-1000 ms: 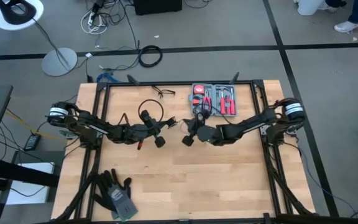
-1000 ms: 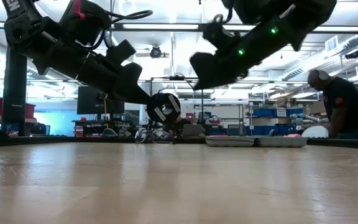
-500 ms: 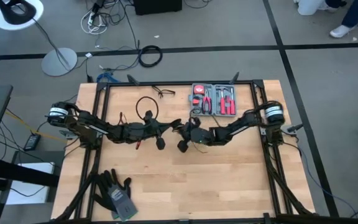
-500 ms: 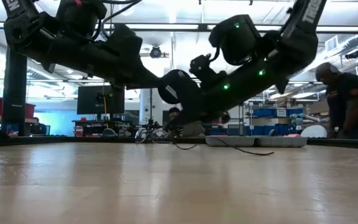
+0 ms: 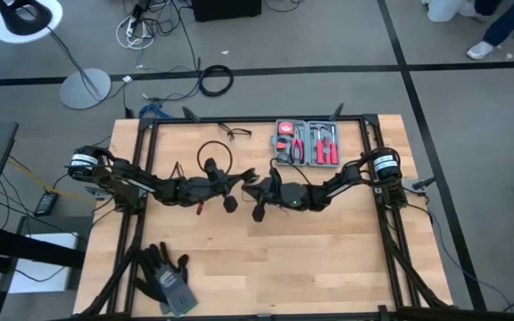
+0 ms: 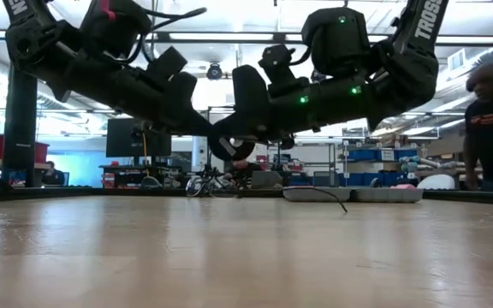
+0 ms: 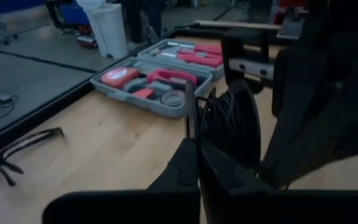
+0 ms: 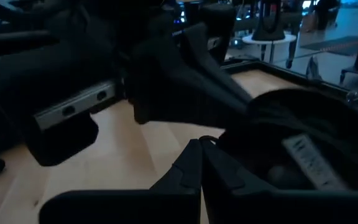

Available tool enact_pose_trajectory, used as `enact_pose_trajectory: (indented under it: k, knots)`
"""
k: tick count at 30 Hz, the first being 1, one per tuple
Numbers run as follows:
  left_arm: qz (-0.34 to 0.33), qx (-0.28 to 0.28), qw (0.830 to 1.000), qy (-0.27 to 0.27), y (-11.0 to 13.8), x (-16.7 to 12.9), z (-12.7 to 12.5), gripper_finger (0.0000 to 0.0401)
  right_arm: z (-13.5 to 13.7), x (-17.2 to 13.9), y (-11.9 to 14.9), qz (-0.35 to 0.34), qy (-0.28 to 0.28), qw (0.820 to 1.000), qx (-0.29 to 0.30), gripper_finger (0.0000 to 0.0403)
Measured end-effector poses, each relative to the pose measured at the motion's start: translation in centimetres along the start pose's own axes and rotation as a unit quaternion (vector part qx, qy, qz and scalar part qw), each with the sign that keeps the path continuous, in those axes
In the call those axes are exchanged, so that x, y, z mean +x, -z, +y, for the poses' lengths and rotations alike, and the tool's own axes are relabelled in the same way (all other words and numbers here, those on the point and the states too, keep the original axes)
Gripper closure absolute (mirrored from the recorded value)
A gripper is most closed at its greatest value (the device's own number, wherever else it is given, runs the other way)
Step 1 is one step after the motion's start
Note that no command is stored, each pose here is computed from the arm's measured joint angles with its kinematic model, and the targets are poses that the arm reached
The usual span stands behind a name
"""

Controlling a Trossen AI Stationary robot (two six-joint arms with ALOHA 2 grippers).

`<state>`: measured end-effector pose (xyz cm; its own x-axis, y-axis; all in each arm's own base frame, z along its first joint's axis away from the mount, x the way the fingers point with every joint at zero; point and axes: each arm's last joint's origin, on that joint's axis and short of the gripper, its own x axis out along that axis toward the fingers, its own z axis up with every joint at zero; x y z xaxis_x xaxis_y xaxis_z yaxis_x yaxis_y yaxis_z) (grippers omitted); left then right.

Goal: Coil cords
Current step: Coil the black wire onto the spool

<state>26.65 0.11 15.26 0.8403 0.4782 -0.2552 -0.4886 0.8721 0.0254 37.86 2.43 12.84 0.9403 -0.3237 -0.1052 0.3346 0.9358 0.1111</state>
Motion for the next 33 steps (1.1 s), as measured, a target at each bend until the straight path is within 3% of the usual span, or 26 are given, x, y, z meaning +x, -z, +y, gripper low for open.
enact_pose_trajectory:
  k: [13, 20, 26, 33]
  knots:
    - [0.068, 0.032, 0.997, 0.002, 1.4, -0.1, 0.2, 0.0401, -0.5, 0.1, -0.5, -0.015, 0.022, 1.000, -0.006, 0.0403]
    - [0.078, 0.033, 0.996, 0.000, 1.7, -0.1, 0.2, 0.0401, -0.5, -0.7, -1.2, 0.020, 0.057, 0.998, -0.031, 0.0403]
    - [0.080, 0.034, 0.996, -0.003, 1.7, -0.1, 0.3, 0.0401, -0.7, -5.0, -2.6, 0.058, 0.122, 0.989, -0.059, 0.0403]
    - [0.066, 0.026, 0.997, -0.002, 1.4, -0.1, 0.2, 0.0401, -2.6, -11.7, -1.7, 0.070, 0.130, 0.989, 0.009, 0.0403]
